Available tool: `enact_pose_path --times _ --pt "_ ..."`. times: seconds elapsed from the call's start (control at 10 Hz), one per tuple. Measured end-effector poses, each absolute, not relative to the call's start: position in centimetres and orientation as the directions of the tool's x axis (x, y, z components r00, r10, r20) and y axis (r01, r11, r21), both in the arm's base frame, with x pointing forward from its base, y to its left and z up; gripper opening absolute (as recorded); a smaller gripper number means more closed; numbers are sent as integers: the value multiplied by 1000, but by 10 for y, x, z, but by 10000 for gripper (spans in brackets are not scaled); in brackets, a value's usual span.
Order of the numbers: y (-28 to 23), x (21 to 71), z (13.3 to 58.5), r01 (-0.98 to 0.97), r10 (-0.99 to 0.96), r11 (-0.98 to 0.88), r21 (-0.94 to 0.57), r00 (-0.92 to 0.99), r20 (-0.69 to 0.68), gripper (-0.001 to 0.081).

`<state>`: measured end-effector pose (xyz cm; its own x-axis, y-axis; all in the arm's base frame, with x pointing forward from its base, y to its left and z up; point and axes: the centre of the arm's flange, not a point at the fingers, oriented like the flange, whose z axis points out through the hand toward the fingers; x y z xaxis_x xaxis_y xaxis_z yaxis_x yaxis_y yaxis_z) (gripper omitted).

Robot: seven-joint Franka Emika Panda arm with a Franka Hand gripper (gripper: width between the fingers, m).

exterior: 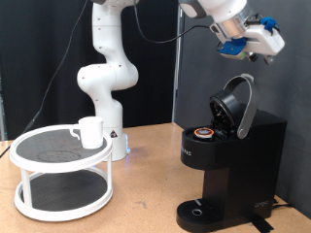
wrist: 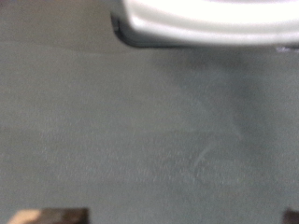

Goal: Make a cup of coffee with the keurig machine

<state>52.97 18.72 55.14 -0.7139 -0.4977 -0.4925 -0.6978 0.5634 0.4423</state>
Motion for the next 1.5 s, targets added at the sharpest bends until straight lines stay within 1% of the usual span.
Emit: enact_pose_path --times 0.1,0.2,0.3,0.4,0.5,0.7,1.3,1.5 --pt "184 530 547 -695 -504 570 438 -717 -481 324" --pt "182 529 542 -692 -508 576 436 -721 -472 324" --pt "179 529 538 -686 -509 581 437 -726 -463 116" --pt "176 529 533 -681 -509 586 440 -731 -454 36" --pt "173 529 529 -676 -508 591 441 -736 -447 12" --pt "171 528 528 -674 -506 593 440 -737 -447 2" --pt "164 528 530 -663 -502 601 445 -747 -435 0" --pt "154 527 534 -663 -518 609 436 -748 -415 0"
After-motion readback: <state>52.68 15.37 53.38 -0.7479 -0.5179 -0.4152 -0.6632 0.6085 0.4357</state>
